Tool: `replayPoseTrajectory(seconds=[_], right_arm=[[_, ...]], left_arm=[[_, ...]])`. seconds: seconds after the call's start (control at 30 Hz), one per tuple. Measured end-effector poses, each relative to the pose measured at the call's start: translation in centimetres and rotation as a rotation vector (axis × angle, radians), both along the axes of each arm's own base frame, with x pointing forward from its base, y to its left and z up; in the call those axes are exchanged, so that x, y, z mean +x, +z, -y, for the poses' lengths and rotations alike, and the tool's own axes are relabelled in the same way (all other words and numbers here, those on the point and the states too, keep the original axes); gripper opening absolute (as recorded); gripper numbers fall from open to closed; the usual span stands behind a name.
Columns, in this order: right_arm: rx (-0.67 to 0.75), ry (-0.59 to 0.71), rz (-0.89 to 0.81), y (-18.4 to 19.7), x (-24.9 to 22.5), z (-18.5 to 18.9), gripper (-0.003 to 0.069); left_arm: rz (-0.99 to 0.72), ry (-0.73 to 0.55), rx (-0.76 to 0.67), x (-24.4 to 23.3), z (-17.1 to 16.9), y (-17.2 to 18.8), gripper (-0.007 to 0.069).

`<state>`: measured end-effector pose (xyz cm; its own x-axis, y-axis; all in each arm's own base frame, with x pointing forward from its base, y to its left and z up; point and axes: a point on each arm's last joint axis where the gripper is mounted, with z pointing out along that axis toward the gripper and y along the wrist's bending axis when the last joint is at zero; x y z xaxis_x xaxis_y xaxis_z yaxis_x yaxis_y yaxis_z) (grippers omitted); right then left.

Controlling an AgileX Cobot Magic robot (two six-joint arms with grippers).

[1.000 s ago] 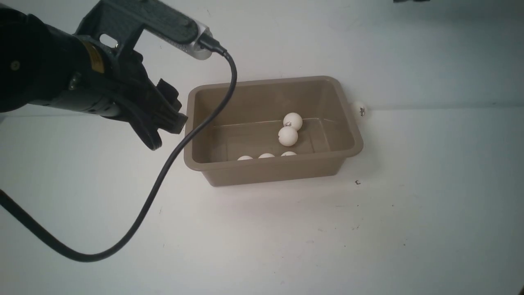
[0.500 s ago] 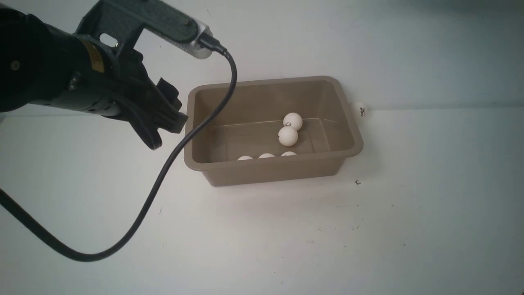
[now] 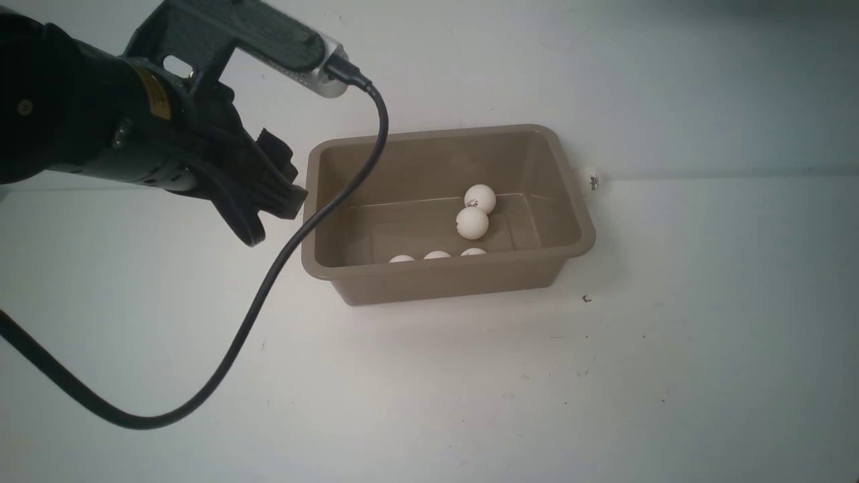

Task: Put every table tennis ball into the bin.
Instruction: Use the right arm to clamp the table tennis ball closest to it

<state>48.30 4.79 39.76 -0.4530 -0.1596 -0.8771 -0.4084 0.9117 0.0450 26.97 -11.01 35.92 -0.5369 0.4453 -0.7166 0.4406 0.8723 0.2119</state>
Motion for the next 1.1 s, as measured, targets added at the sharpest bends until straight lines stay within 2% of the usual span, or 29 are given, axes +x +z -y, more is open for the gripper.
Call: replayPoseTrajectory(seconds=[0.2, 0.47, 0.67, 1.1], right_arm=[[0.004, 0.035, 0.080, 3.2, -2.0, -0.2, 0.0547], [-0.061, 0.017, 0.217, 9.0, -6.5, 0.3, 0.0547], [-0.058, 0.011, 0.291, 11.8, -9.0, 0.4, 0.0547], [-0.028, 0.024, 0.324, 13.2, -10.4, 0.3, 0.0547]], left_arm=[[0.000, 0.000, 0.000, 0.0, 0.0, 0.0, 0.0415], [0.000, 0.000, 0.003, 0.0, 0.0, 0.0, 0.0415], [-0.002, 0.000, 0.004, 0.0, 0.0, 0.0, 0.0415], [-0.002, 0.001, 0.004, 0.0, 0.0, 0.0, 0.0415]])
